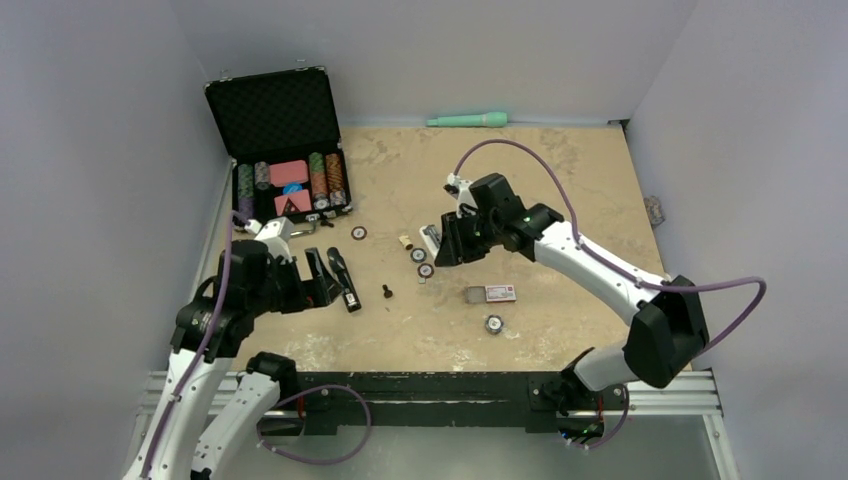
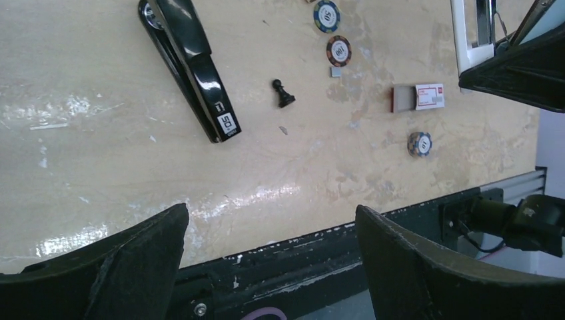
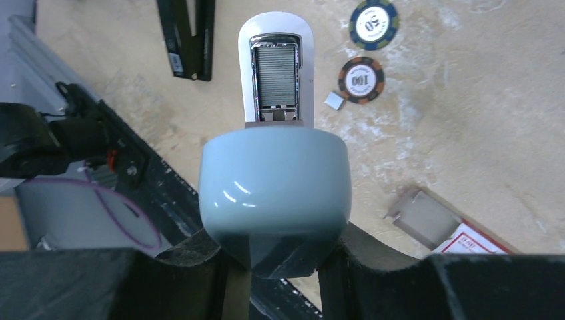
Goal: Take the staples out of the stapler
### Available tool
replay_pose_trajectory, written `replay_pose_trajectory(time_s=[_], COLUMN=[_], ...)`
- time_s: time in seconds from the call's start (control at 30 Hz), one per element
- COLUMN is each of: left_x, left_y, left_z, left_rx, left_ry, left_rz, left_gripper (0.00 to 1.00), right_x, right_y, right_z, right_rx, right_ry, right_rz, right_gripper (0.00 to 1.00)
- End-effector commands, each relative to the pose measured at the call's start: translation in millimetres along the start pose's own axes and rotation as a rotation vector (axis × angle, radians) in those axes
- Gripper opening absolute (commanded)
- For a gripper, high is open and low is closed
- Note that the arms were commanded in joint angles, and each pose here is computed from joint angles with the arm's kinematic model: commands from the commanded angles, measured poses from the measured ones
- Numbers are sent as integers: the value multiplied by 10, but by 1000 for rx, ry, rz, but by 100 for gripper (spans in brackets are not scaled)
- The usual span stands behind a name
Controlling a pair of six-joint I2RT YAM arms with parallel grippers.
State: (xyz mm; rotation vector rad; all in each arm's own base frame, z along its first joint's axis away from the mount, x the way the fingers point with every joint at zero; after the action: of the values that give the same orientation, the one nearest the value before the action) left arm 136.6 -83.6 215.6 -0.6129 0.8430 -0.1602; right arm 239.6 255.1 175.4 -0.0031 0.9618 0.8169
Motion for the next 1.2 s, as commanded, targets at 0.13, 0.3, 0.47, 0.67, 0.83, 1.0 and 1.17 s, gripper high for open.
replay_pose_trajectory(time_s=[0.13, 0.3, 0.47, 0.67, 0.83, 1.0, 1.17], left_x=[-265, -286, -332, -406, -476, -551, -581], left_y=[-321, -476, -752, -1165, -1451, -1669, -1803], left_z=[78, -23, 56, 284, 536, 734, 837], left_rx=[-89, -122, -116, -150, -168, -167, -163], left_ry=[47, 104, 40, 8, -28, -54, -60], left_rz=[-76, -194, -414, -650, -775, -868, -928], left_gripper=[97, 96, 87, 82, 83, 82, 82], right_x=[-369, -484, -638, -1010, -1311, -1560, -1679], right_y=[414, 529, 789, 1132, 1348, 1502, 1575], right_z=[188, 233, 307, 599, 796, 909, 969], right_rx=[2, 0, 13, 3, -9, 1, 9], right_ry=[-108, -128, -151, -224, -274, -326, -354], right_rz=[193, 248, 413, 594, 706, 794, 838], right_gripper=[0, 0, 0, 0, 0, 0, 0])
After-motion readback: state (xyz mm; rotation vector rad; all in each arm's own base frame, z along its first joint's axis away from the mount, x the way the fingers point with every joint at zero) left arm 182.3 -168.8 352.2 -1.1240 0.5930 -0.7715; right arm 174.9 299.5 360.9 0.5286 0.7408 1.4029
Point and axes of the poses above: each gripper's point midway between its finger pads, its own x axis out along the fingers, its own y axis along the line the jaws close on, z = x × y, the point moved 3 cm from there along -x, back along the fingers, and after that the axes turned 11 degrees about -x, right-handed, at the moved point
